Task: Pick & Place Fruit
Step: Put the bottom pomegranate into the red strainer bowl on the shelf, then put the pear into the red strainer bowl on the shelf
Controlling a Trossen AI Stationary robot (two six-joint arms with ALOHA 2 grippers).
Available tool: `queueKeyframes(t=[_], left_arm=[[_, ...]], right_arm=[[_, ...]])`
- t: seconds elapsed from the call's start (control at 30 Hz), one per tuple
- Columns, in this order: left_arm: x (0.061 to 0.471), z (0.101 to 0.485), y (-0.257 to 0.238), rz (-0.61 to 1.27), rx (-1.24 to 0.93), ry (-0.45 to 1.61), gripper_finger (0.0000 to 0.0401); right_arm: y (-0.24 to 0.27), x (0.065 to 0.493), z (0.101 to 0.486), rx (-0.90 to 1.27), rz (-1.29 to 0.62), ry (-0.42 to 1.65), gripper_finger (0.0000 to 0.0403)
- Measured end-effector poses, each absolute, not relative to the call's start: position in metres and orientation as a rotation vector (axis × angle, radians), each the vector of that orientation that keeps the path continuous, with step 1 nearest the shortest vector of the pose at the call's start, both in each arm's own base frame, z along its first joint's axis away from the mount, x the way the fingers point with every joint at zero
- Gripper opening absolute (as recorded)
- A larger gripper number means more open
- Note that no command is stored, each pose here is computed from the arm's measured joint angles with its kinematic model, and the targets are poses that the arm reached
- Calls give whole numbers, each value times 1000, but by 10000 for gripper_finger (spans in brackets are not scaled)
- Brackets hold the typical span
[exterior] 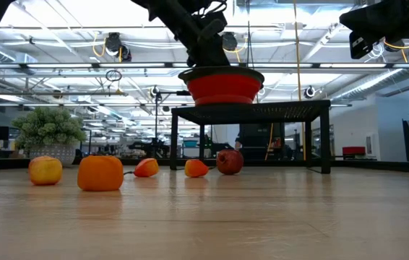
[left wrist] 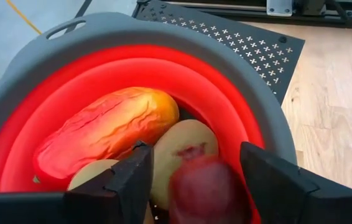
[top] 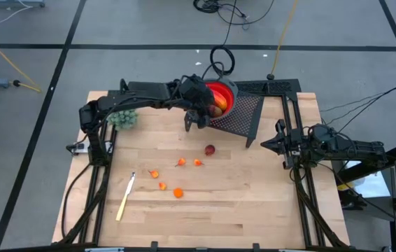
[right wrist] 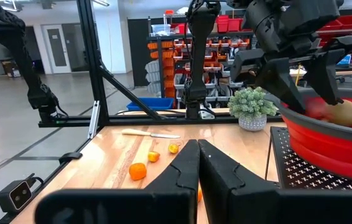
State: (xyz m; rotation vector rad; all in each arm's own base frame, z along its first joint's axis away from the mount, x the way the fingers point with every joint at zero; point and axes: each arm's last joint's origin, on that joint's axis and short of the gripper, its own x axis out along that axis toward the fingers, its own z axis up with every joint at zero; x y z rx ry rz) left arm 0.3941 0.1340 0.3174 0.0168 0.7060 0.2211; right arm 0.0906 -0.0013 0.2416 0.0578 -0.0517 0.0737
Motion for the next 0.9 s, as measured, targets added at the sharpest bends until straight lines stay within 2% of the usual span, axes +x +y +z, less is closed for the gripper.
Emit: queueKeyframes(t=[0.17,0.3,0.6,0.9], left_arm=[[389,324,136,229,37,695,262],[371,356,126,291,22,621,259],[326,405,77,274,-128,567,212],[309,393,27,310,-494,780,164]], right_arm=[[-1,91,242,58,74,-52,0],[-1,91,242,59,74,-52,0],[-1,91,241,58,74,-51,0],[-1,91,241,58,74,-51,0]])
